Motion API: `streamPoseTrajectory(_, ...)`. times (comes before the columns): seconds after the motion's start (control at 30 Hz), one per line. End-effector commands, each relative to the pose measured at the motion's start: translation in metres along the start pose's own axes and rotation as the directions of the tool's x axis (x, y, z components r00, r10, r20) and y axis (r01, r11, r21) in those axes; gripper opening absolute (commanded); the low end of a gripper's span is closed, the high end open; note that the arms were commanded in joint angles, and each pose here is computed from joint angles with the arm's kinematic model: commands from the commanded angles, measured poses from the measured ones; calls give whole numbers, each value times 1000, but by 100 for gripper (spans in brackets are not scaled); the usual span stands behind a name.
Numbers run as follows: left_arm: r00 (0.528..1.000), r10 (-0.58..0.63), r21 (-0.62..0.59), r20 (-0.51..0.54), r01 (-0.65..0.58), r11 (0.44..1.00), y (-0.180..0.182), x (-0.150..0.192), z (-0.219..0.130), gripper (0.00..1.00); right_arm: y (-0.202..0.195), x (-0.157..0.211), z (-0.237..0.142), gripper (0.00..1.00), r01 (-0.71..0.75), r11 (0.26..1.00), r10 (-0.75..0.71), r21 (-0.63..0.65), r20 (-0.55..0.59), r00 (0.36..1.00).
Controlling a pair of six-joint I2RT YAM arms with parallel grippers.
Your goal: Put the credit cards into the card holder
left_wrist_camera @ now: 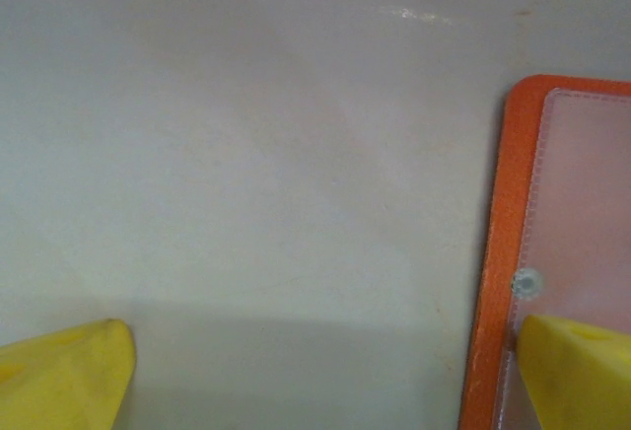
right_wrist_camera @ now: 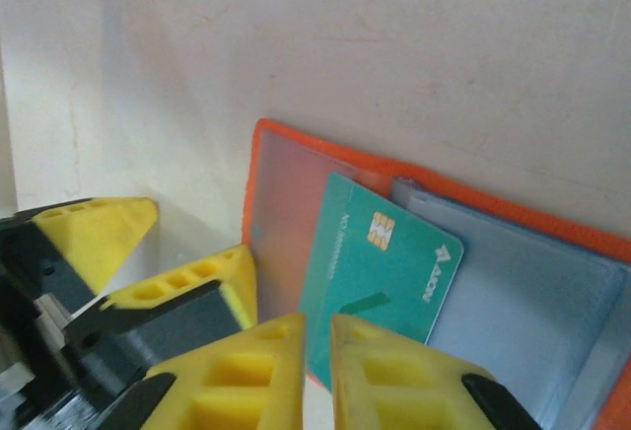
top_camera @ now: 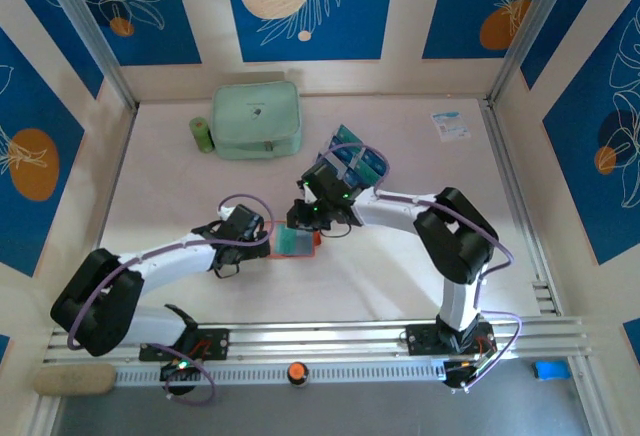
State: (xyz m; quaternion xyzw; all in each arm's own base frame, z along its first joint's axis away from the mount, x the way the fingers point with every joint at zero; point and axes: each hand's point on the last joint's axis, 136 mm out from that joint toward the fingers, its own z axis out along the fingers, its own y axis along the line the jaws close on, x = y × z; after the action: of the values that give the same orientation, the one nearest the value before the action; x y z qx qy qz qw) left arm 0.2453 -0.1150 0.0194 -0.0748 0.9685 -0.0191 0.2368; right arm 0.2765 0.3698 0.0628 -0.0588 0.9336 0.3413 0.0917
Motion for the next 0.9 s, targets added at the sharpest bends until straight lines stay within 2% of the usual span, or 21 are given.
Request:
streamPoseTrajectory(0.0,1000,-18,-15,9,18,1000,6,0,0,100,-11,18,15,12,3,999,1,48,-89,996)
streamPoseTrajectory(0.17,1000,-20,-12,12,20,1000,6,-1,-1,100,-13,27,34,9,9,997,1,74,-141,990)
streamPoseTrajectory(0.43,1000,-22,-3,21,22,1000,4,-5,-4,100,7,26,44,8,34,999,-26,43,-165,986)
streamPoseTrajectory(0.53,999,-25,-1,24,25,1000,3,-6,-5,100,10,22,34,8,33,999,-29,29,-149,988)
streamPoseTrajectory(0.7,999,-29,9,31,29,1000,0,-10,-8,100,10,12,-7,9,40,999,-38,29,-59,998)
streamPoseTrajectory(0.8,999,-30,14,34,29,999,-1,-12,-10,100,-5,15,-30,17,49,994,-48,99,-16,999)
streamPoseTrajectory(0.87,999,-29,19,40,28,999,-3,-15,-12,100,-19,18,-42,28,53,985,-54,165,3,999)
